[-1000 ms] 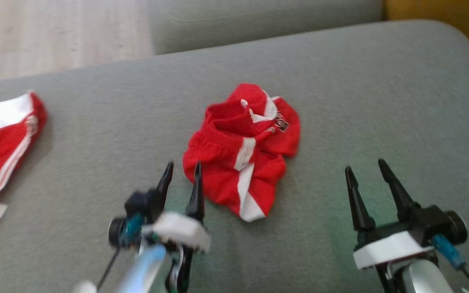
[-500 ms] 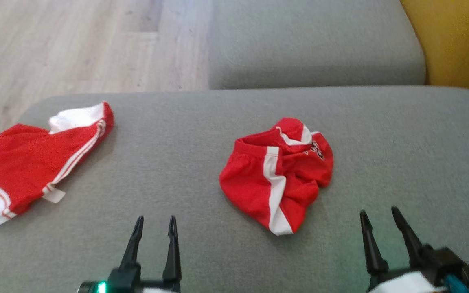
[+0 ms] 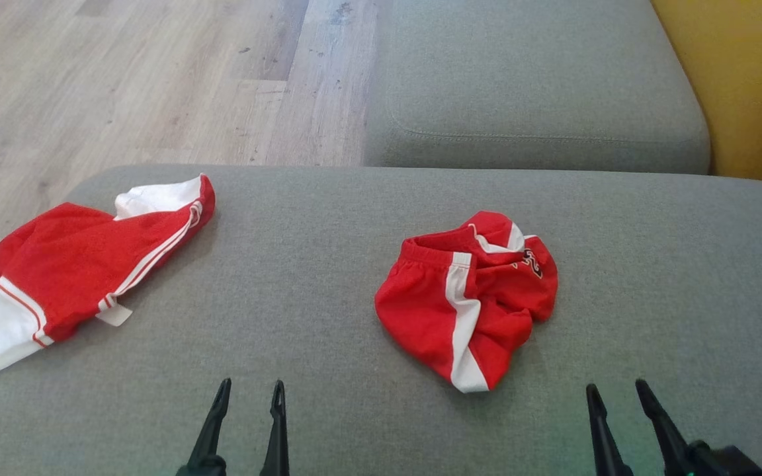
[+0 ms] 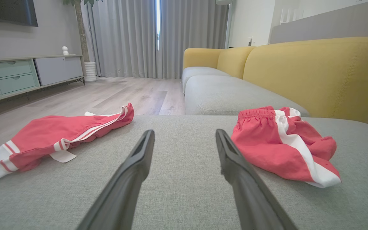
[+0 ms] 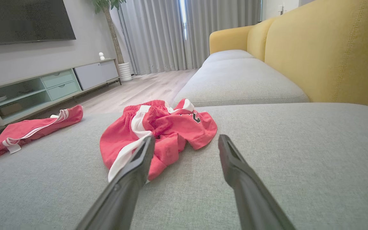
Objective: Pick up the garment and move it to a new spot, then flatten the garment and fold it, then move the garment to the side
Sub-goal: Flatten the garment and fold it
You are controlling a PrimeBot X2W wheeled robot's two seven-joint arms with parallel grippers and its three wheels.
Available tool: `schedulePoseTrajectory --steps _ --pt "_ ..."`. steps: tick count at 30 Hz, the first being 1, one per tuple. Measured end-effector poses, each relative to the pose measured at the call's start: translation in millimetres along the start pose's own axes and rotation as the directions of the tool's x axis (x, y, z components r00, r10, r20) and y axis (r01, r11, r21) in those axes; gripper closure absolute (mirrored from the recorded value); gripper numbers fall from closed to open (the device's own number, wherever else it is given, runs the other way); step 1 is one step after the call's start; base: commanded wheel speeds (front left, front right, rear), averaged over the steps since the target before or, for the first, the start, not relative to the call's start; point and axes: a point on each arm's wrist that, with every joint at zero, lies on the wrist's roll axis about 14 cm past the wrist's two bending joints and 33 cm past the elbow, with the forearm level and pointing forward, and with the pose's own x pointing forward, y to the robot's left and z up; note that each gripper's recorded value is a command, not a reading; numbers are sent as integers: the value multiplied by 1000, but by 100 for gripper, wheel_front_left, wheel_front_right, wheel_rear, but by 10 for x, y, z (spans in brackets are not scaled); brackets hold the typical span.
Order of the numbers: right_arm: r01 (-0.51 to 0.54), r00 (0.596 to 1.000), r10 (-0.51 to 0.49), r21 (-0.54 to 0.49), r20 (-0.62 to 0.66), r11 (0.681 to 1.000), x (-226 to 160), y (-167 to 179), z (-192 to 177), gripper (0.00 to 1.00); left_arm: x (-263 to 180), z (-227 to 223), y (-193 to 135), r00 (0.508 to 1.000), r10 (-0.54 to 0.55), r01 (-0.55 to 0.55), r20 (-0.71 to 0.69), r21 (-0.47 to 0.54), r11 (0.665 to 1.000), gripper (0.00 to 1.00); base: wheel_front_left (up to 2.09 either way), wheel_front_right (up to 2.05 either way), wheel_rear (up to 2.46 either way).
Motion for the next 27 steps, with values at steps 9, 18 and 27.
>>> schedulePoseTrajectory --steps 9,18,27 --pt "34 999 -34 -7 -4 999 -71 -96 -14 0 21 14 11 1000 -2 2 3 14 1000 0 0 0 0" --pt "38 999 -38 -16 -4 999 -72 -113 -10 0 -6 -27 11 1000 -1 1 -10 12 1000 0 0 0 0" --pt "45 999 -45 -15 -6 999 -83 -130 -19 0 6 -37 -15 1000 -14 14 -15 14 1000 0 0 0 0"
